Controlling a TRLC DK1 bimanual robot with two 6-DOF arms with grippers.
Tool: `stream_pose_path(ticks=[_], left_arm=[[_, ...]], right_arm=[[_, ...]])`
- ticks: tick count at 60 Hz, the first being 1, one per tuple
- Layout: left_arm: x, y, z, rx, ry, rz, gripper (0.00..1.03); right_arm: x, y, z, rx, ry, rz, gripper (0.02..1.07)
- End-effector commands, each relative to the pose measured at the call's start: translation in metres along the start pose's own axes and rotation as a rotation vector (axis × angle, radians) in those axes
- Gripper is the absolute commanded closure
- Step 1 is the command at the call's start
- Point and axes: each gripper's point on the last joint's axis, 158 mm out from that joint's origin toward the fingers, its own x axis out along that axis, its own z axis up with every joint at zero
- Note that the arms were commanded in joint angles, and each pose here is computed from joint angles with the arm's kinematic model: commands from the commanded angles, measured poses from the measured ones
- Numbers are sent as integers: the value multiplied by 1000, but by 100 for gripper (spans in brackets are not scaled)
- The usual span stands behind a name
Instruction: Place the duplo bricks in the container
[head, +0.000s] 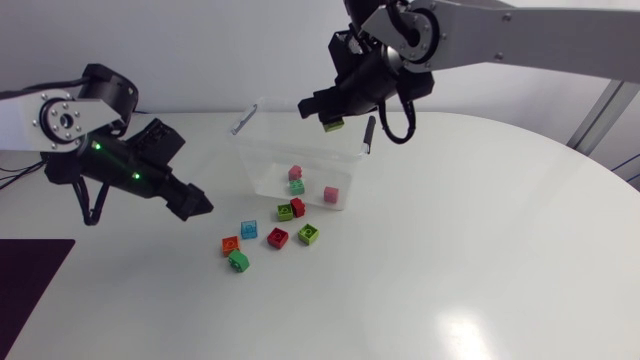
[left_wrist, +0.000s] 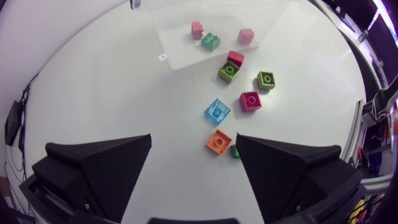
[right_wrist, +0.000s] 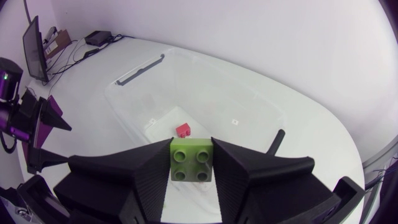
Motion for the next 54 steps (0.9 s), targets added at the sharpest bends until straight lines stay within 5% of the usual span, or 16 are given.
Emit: stream_pose_path(ticks=[1,6,10,23,54], left_arm=[[9,-5,-18,72,1,-18,9],[19,-7,-27,100,2,-29,9],[29,-9,-32,126,12,-51,9],[60,-22,-43,221,51,-119,9],[97,-27,-60,446,93,-173,12]], right_arm=[[21,-13,3,31,-7,-28,76],[33,-19,3,40,-8,-37,71],[46,-26,-2,42,8,-62,46],[44,-43,-4,48,16,-89,14],[-47,-15,-51,-31,17,-9,11]])
